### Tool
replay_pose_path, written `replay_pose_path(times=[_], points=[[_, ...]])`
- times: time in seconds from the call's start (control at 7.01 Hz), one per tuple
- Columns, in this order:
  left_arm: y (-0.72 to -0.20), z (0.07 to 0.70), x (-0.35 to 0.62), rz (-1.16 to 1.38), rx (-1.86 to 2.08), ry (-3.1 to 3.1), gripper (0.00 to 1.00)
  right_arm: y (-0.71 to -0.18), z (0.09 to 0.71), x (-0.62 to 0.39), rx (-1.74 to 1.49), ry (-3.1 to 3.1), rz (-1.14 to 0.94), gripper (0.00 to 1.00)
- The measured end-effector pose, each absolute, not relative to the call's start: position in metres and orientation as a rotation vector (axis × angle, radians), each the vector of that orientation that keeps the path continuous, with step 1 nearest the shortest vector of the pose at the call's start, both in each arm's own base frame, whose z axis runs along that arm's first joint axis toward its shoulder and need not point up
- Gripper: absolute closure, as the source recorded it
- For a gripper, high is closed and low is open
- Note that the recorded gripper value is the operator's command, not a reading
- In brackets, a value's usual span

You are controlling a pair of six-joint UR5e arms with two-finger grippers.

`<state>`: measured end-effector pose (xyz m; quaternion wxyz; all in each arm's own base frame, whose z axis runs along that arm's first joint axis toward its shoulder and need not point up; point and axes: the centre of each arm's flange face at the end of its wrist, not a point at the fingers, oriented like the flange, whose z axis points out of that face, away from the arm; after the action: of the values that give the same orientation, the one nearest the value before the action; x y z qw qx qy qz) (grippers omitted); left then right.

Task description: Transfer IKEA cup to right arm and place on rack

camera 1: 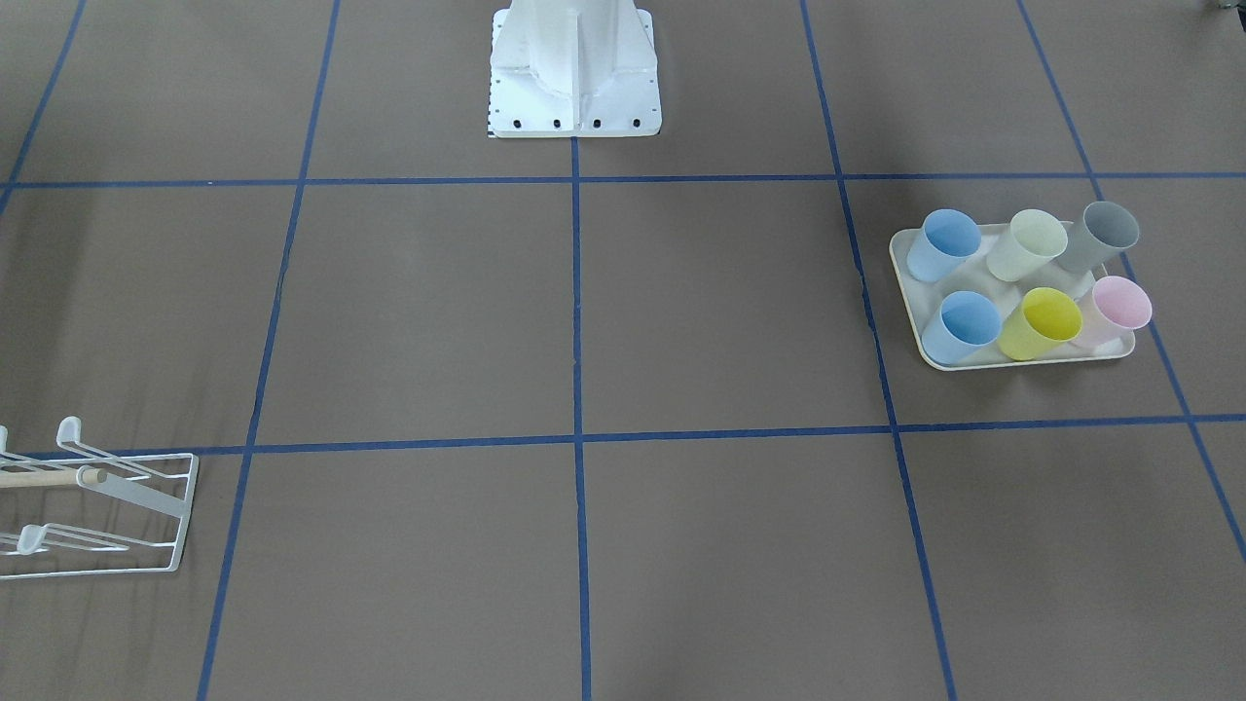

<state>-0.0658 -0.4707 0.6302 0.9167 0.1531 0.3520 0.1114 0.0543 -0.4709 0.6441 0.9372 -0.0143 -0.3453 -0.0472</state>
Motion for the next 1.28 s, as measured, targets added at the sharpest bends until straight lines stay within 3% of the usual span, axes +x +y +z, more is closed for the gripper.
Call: replay_pose_path(times=[0.71, 1.28], points=[[-0.473, 0.609, -0.064, 0.250, 0.357, 0.718, 0.00, -0.476, 0.616, 0.054, 0.031, -0.704, -0.127, 0.00], [-0.493, 0.568, -0.063, 0.314, 0.540, 0.698, 0.00, -0.534, 0.518, 0.050, 0.217, -0.696, -0.187, 0.00]])
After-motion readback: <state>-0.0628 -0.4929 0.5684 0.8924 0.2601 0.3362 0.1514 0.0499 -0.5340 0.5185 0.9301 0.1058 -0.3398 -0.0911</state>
